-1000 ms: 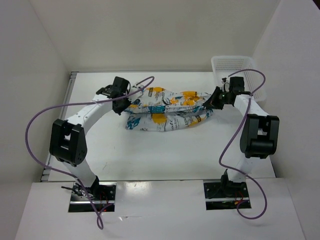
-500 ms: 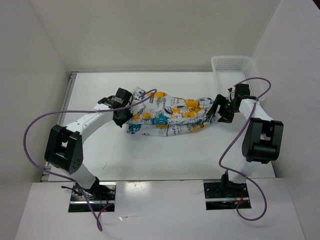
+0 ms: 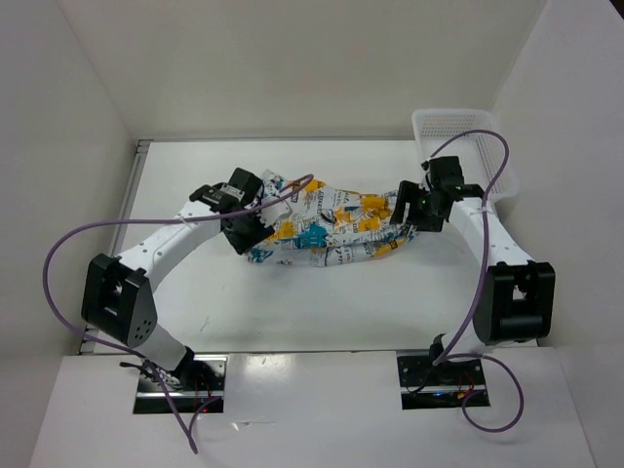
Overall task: Fold and stack the shorts
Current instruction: Fold the shorts
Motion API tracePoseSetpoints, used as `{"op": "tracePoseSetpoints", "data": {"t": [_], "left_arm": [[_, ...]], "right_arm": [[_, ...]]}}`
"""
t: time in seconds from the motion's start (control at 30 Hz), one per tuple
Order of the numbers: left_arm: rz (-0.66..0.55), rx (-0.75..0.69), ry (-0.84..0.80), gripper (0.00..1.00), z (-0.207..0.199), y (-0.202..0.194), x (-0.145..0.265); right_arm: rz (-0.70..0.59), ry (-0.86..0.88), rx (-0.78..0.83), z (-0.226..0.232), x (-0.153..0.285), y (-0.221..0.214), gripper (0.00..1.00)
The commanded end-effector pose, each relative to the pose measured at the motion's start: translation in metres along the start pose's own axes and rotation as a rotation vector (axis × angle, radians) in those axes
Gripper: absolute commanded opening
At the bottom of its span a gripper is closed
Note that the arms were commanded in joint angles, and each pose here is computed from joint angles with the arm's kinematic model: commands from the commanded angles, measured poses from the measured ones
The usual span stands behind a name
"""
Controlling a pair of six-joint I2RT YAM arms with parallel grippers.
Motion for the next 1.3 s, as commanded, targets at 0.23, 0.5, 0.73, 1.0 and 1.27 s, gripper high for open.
{"op": "tracePoseSetpoints", "data": {"t": [0.23, 0.5, 0.73, 1.0, 1.27], "left_arm": [[-0.187, -0.223, 0.128, 0.8, -0.028, 0.089, 0.0], [-0.151, -0.071, 0.06, 0.81, -0.027, 0.11, -0.074], [-0.09, -0.083, -0.148, 0.74, -0.057, 0.082, -0.1], [-0.017, -0.084, -0.297, 0.73, -0.088, 0.049, -0.105], [-0.173, -0.139, -0.316, 0.76, -0.08, 0.074, -0.039]], "right_arm": [[-0.185, -0.05, 0.279, 0.045, -0.029, 0.026, 0.43], [-0.186, 0.017, 0.311, 0.057, -0.065, 0.021, 0.24], [0.027, -0.082, 0.271, 0.024, -0.093, -0.035, 0.16], [0.122, -0.111, 0.193, 0.017, -0.098, -0.055, 0.13], [0.084, -0.039, 0.152, 0.04, -0.053, -0.025, 0.37]]}}
Point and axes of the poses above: each gripper's point midway between its finger pads, its own x axis back along the fingers, its own z axis along the line the jaws close on, y = z × x, the point moved 8 cm from there along x, back along the fingers, and after that the axes turned 3 degrees about -x, right-handed, at the moved point
